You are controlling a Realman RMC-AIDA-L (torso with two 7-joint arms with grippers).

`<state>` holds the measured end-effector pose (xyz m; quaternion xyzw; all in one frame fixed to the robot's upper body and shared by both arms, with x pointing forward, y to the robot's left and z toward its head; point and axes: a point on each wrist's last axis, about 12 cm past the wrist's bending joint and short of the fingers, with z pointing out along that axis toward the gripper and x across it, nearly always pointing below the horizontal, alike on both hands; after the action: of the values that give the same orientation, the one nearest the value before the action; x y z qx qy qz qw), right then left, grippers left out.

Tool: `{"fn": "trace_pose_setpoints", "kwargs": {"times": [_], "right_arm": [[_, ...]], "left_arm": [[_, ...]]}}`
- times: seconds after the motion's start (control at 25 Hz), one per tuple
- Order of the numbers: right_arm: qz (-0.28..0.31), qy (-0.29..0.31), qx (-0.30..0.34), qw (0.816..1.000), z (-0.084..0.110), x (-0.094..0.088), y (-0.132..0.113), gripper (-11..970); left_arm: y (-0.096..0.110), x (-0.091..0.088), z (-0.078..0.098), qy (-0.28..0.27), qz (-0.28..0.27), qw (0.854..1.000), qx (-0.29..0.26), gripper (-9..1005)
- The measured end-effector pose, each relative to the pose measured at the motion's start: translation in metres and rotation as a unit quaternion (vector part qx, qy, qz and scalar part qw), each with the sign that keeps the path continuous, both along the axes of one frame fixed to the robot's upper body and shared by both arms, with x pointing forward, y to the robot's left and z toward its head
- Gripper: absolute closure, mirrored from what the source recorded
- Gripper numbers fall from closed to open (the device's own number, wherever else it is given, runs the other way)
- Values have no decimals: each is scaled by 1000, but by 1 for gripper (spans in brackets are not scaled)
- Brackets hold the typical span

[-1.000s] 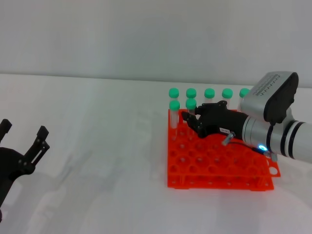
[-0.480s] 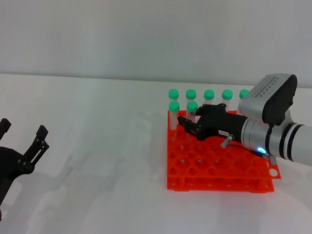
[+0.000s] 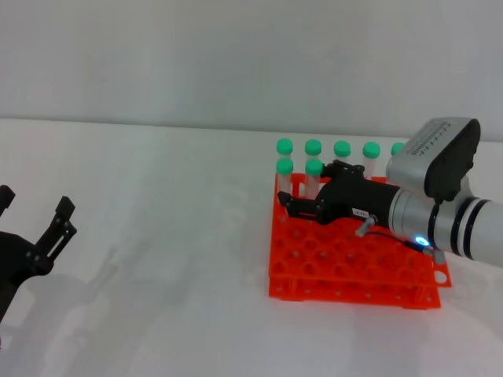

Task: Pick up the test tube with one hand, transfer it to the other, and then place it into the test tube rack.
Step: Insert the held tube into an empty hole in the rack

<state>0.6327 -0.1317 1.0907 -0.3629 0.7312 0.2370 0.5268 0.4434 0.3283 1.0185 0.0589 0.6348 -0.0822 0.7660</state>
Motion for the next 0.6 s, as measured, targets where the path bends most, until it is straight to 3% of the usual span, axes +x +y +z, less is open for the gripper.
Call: {"fn": "trace_pose_setpoints", "kwargs": {"times": [0.12, 0.6], "right_arm": [[-5, 3, 1, 1000, -2, -1, -4, 134], [-30, 13, 23, 999, -10, -11, -24, 87]], "left_arm": [[0, 0, 0, 0, 0, 1000, 0, 102], [-1, 4, 2, -4, -4, 1000, 1, 102]]}}
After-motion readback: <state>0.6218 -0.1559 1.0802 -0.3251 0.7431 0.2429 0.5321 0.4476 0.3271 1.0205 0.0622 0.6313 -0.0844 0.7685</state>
